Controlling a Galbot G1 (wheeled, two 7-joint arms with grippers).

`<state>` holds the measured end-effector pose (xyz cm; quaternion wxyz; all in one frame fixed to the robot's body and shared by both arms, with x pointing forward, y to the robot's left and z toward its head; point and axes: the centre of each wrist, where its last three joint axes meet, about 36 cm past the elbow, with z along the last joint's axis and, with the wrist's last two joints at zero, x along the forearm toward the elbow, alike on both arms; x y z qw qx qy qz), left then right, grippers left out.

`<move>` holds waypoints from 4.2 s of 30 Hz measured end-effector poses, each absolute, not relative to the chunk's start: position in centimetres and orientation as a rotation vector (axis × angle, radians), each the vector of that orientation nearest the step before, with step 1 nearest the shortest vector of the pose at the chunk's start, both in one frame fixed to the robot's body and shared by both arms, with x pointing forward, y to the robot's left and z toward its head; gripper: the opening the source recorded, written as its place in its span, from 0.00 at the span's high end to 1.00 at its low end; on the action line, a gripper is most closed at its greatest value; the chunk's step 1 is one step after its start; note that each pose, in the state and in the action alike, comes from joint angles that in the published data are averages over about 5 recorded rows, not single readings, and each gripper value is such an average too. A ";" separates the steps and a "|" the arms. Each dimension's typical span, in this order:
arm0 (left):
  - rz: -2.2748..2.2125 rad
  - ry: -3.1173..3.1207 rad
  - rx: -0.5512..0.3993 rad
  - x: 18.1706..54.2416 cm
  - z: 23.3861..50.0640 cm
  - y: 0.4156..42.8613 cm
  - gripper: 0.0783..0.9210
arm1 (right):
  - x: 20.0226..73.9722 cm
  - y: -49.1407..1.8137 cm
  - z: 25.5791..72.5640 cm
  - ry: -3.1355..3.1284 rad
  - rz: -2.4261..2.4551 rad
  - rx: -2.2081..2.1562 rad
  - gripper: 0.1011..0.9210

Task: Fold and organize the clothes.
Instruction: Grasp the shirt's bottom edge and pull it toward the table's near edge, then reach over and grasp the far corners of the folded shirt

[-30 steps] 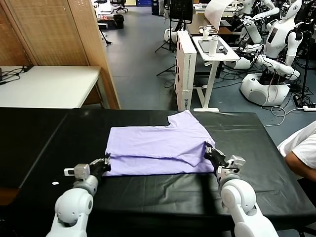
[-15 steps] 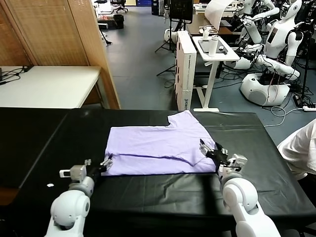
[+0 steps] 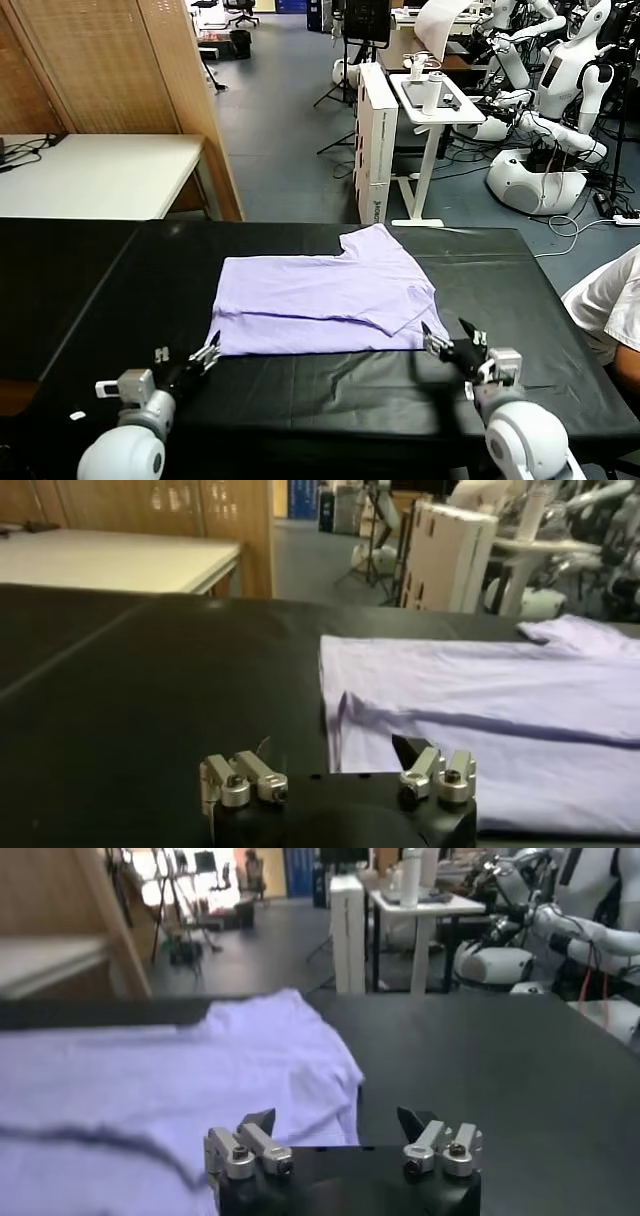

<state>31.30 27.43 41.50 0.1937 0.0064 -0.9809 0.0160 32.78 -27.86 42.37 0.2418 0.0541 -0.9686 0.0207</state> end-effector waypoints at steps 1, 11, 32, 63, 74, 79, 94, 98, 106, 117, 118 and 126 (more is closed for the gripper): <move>0.039 -2.755 0.019 31.3 41.2 27.4 0.02 | 32.8 -27.8 42.3 -2.648 0.057 0.149 0.02; 0.074 -2.745 0.009 31.1 39.3 26.6 0.09 | 34.3 -27.5 41.9 -2.673 0.054 0.155 0.02; -0.015 -2.669 -0.008 29.8 39.2 25.7 0.87 | 33.9 -27.6 40.6 -2.625 0.040 0.150 0.85; -0.262 -2.371 -0.064 23.1 44.4 27.6 0.92 | 23.5 -25.4 46.1 -2.423 0.202 0.191 0.92; -0.283 -2.362 -0.021 22.5 44.9 27.9 0.92 | 22.0 -24.8 47.2 -2.407 0.185 0.193 0.90; -0.286 -2.366 -0.017 22.4 45.2 27.9 0.92 | 22.1 -24.7 47.3 -2.419 0.171 0.197 0.64; -0.311 -2.402 0.005 22.1 47.0 27.9 0.16 | 22.3 -25.2 49.0 -2.457 0.143 0.161 0.02; -0.289 -2.455 0.046 22.2 48.3 28.0 0.03 | 22.9 -25.6 50.0 -2.549 0.079 0.125 0.02; -0.181 -2.666 0.074 23.7 49.6 28.8 0.02 | 25.3 -26.3 50.7 -2.659 -0.169 0.092 0.02; -0.111 -2.902 0.057 28.3 47.1 30.0 0.02 | 33.2 -28.0 48.4 -2.745 -0.371 0.146 0.02; -0.119 -2.914 0.059 28.8 46.7 30.1 0.02 | 34.0 -28.0 48.0 -2.760 -0.360 0.161 0.02; -0.182 -2.915 0.049 32.7 43.8 31.0 0.02 | 39.4 -27.1 44.5 -2.810 -0.149 0.328 0.02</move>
